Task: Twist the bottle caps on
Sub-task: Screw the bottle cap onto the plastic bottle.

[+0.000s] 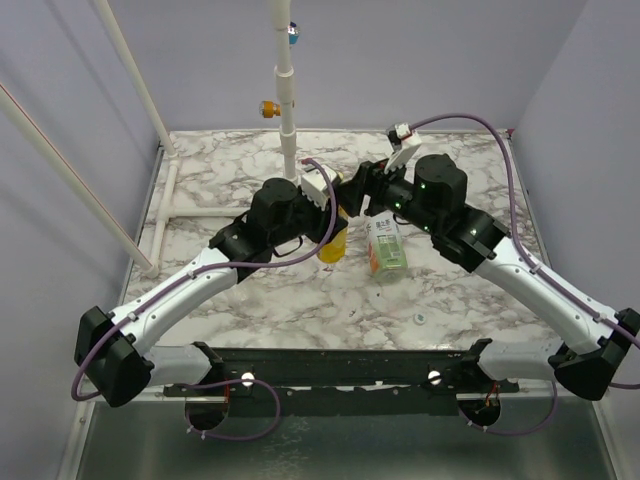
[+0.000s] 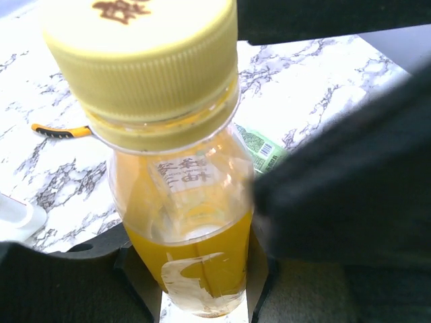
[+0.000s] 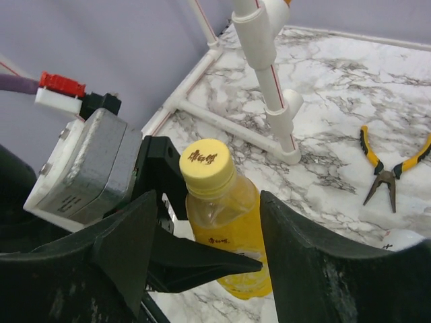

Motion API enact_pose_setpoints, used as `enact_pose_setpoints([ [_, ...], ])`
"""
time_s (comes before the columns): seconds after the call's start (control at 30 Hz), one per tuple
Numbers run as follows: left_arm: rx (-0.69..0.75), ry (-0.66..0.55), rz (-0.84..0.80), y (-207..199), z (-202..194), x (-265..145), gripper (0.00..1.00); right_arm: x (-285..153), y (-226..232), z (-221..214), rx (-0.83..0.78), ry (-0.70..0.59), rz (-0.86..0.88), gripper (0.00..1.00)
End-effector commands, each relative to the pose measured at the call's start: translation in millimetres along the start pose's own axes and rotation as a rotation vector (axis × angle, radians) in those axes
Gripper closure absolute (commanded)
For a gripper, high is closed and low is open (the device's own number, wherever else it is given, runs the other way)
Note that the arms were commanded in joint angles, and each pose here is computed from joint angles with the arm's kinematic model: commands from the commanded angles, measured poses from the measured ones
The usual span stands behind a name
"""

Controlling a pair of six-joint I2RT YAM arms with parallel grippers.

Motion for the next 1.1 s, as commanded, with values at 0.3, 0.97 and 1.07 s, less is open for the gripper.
enact_pose_setpoints([
  [0.3, 0.022, -0.002, -0.158, -12.6, 0.7, -19.6, 1.0, -28.2, 10.4, -5.2, -0.089, -0.002, 0.162, 0.28],
  [0.97, -0.022, 0.109, -0.474, -34.6, -15.2, -49.2, 1.0, -35.6, -17.4, -2.4, 0.031, -0.04, 0.788, 0.14],
  [1.07, -0.025, 0.117, -0.5, -36.9, -15.4, -50.0, 1.0, -27.0, -19.7, -5.8, 0.06, -0.033, 0.799, 0.16],
])
Point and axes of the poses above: each gripper's point midway between its finger pads, its own x axis out along the fingers, its own y axis along the line the jaws close on, z = x × y, the point moved 7 cm from there along -x, back along the fingers, and after that the axes turned 12 degrees about -x, right-handed, at the moved point
